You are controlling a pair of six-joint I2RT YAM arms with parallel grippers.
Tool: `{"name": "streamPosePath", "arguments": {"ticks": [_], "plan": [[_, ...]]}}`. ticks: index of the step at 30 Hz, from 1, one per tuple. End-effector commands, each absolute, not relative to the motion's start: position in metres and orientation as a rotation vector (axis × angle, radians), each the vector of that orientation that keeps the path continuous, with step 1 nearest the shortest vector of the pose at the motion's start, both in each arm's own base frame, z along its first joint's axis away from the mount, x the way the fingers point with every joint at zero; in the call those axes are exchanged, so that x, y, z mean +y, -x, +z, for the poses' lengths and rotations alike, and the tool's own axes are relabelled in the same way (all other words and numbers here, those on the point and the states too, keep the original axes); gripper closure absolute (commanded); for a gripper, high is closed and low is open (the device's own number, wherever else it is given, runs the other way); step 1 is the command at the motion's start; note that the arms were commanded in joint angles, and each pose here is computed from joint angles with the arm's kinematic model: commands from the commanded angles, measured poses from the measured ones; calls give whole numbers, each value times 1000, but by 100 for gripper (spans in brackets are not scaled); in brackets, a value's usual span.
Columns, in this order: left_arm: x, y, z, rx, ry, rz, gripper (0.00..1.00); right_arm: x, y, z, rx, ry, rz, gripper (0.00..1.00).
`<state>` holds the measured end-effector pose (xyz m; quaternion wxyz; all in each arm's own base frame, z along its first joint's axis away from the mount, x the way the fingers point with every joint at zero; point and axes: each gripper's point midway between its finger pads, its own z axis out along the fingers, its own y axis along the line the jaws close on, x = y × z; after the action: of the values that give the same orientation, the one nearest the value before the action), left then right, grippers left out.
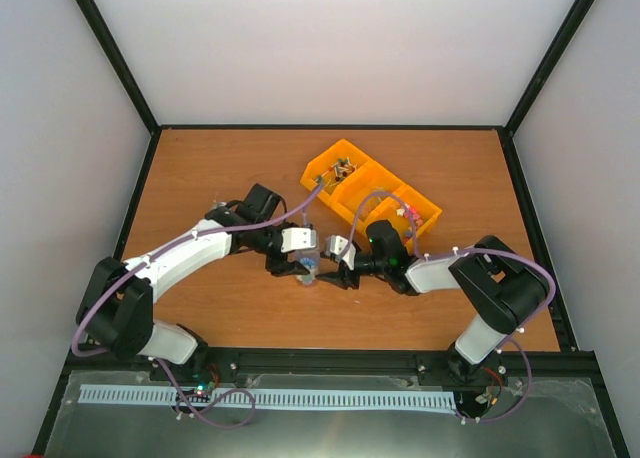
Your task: Pack the candies
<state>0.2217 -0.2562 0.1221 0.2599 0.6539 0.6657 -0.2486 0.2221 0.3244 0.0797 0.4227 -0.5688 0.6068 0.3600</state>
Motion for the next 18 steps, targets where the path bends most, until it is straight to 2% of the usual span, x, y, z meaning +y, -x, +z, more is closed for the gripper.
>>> {"name": "streamPosePath", "arguments": {"ticks": [1,2,3,5,10,18], "plan": [[-251,-212,107,1957,-1737,-738,60,328,-242,104,1465,1367,825,25],[-253,-217,108,1990,-1675,-741,59,327,-242,105,1465,1354,824,15],[-256,-223,111,2022,-1600,-747,59,326,-242,106,1473,1336,824,8],[-261,-230,117,2054,-1484,-769,59,323,-242,106,1484,1307,822,2],[-268,-247,134,2032,-1278,-778,58,319,-242,98,1500,1290,809,1],[-268,-246,132,2033,-1253,-761,54,328,-241,99,1494,1247,856,0]]}}
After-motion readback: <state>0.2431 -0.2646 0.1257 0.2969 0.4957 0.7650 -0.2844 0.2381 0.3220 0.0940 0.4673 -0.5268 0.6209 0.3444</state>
